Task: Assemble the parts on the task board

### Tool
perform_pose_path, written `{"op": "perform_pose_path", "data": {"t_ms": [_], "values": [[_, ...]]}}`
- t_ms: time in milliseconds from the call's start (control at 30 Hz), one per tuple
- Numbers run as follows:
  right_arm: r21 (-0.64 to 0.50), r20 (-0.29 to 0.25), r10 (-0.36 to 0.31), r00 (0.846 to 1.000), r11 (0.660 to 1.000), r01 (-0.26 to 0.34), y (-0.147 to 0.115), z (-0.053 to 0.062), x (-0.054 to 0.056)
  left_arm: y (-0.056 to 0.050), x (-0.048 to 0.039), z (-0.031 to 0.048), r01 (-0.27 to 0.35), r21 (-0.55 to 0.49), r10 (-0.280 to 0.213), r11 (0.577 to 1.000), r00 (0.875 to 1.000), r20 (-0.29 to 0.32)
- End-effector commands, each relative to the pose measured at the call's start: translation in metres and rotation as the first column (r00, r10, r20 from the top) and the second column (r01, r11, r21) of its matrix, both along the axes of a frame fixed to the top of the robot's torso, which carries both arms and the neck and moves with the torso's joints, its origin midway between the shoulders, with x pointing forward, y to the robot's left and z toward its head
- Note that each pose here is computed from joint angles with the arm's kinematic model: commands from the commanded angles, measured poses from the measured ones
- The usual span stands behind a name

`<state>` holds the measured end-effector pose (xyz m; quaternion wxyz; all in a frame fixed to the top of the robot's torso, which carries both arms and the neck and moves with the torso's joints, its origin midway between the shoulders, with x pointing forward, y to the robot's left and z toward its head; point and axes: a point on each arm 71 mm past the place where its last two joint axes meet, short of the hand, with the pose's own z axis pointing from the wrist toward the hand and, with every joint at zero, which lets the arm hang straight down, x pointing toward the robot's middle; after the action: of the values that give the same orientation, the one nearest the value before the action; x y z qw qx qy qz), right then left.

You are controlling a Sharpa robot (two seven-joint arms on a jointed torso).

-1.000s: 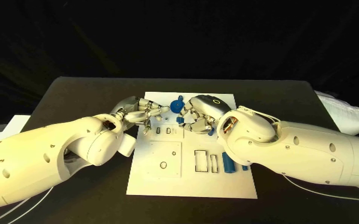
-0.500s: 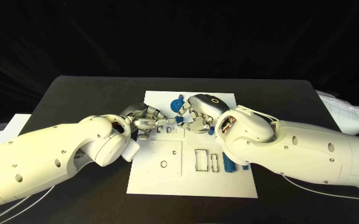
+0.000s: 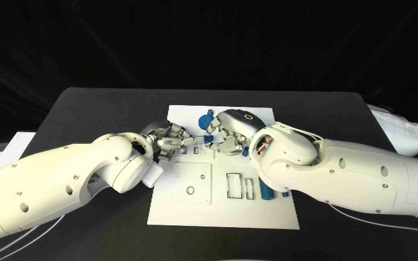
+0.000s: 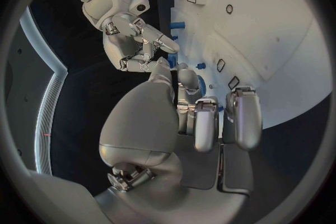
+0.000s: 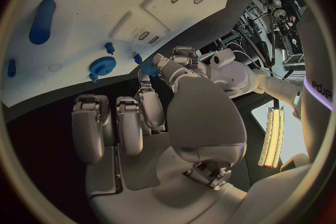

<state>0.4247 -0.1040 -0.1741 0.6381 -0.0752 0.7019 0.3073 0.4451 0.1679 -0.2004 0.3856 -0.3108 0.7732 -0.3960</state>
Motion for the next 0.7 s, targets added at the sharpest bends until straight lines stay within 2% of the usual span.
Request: {"op": "perform_pose_path", "data": {"t_ms": [33,700], "values": [[-0.026,0.007,0.011,1.000,1.000,-0.010,0.0020,-0.0001,-0.0010,-0.0007,0.0002,0.0006,-0.013,0.000,0.013,1.000,1.000,0.003],[0.008,0.047,0.017,0.999,1.000,-0.017,0.0030,0.0043,-0.0029,-0.0003,0.0005,-0.0007,-0.014,0.007,0.014,1.000,1.000,-0.013]]}}
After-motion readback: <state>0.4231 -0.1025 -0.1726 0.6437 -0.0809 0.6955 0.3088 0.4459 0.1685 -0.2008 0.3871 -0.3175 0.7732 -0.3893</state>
